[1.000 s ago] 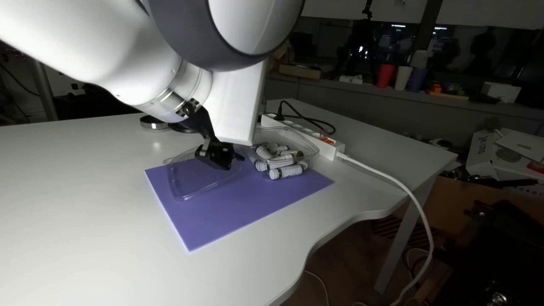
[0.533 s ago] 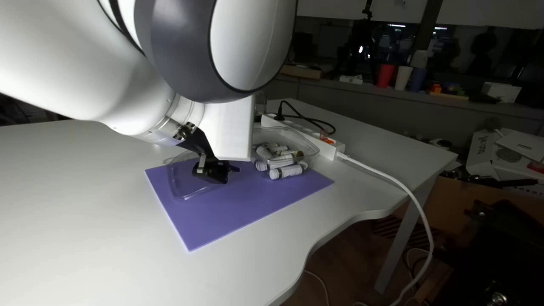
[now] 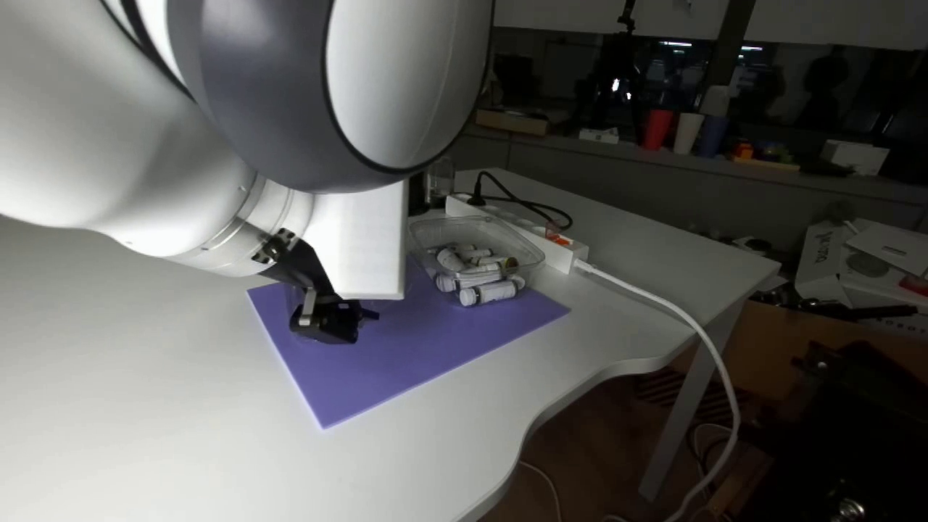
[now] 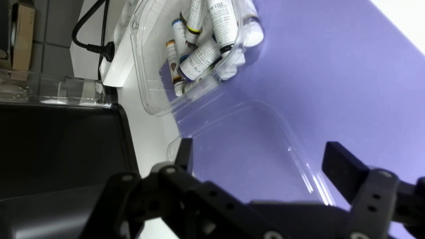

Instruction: Close the box

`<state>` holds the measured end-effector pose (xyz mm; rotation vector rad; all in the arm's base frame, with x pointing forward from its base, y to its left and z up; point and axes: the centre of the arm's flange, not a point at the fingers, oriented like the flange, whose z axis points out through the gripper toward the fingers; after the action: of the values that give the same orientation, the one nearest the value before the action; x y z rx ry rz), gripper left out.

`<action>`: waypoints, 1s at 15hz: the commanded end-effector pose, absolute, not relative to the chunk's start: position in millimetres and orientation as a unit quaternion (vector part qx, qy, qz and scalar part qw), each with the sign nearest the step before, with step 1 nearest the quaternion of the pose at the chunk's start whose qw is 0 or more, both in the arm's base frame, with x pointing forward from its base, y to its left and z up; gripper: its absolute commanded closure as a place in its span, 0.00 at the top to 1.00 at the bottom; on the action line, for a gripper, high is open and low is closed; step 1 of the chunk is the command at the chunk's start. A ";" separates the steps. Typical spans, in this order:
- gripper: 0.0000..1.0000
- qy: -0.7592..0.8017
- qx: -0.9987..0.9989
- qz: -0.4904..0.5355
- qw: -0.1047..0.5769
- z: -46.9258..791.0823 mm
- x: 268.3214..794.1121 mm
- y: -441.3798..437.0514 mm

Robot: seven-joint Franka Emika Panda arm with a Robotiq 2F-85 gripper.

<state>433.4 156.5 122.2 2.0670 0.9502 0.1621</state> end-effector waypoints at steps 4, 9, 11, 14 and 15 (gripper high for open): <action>1.00 0.408 0.806 0.041 0.426 104.6 435.6 142.9; 1.00 0.434 0.767 0.054 0.469 89.3 445.5 138.2; 1.00 0.445 0.742 0.068 0.497 84.0 453.2 137.3; 1.00 0.462 0.716 0.080 0.517 74.6 459.6 139.2; 1.00 0.470 0.707 0.082 0.522 70.4 459.7 140.1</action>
<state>452.8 138.4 84.0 1.7619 1.1113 0.1552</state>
